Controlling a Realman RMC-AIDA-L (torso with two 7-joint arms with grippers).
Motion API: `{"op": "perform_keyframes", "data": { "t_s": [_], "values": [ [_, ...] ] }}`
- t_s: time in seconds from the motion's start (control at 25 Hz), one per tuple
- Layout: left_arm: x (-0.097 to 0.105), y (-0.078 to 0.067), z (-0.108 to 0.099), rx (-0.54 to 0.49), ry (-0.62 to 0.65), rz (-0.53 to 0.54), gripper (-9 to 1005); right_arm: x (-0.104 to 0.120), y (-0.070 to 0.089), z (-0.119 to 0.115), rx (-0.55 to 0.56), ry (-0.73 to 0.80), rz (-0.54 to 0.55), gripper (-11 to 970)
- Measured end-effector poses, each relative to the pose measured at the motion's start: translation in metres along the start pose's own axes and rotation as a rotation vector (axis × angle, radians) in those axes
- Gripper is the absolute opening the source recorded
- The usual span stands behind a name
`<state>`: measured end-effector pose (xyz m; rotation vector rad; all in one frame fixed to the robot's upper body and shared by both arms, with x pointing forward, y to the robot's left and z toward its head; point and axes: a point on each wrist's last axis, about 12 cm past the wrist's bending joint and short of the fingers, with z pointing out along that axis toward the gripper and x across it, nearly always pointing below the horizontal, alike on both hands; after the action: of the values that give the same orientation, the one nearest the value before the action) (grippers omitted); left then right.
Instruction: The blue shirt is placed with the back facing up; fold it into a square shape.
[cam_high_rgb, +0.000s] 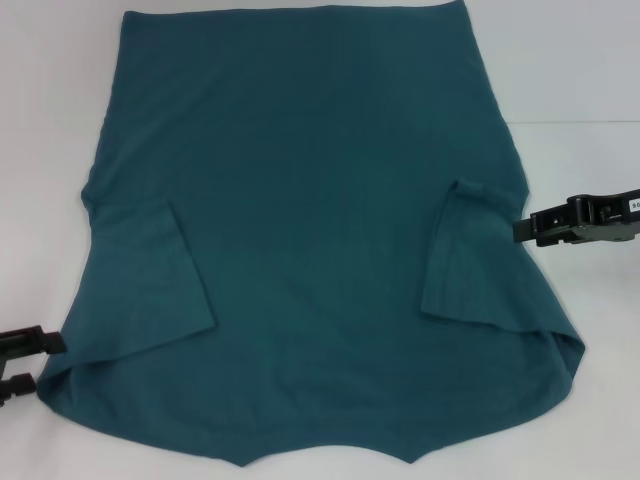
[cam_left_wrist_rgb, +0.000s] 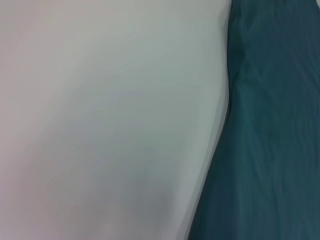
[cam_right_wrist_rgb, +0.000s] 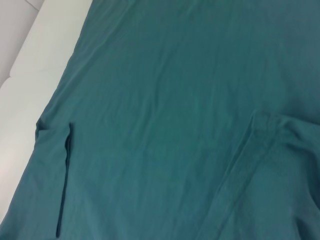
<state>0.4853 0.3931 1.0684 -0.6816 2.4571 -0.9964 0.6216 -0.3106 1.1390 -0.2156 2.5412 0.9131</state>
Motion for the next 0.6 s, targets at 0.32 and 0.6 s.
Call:
{"op": "perform_keyframes", "data": {
  "t_s": [0.32,0.6],
  "values": [
    [0.005,-0.002,0.006,0.006,0.039,0.002,763,-0.001,-0.001,0.000,0.004,-0.005,0.000,460],
    [0.009,-0.015,0.024,0.027,0.116,0.031,763,-0.001,0.000,0.001,0.005,-0.007,0.000,460]
  ]
}}
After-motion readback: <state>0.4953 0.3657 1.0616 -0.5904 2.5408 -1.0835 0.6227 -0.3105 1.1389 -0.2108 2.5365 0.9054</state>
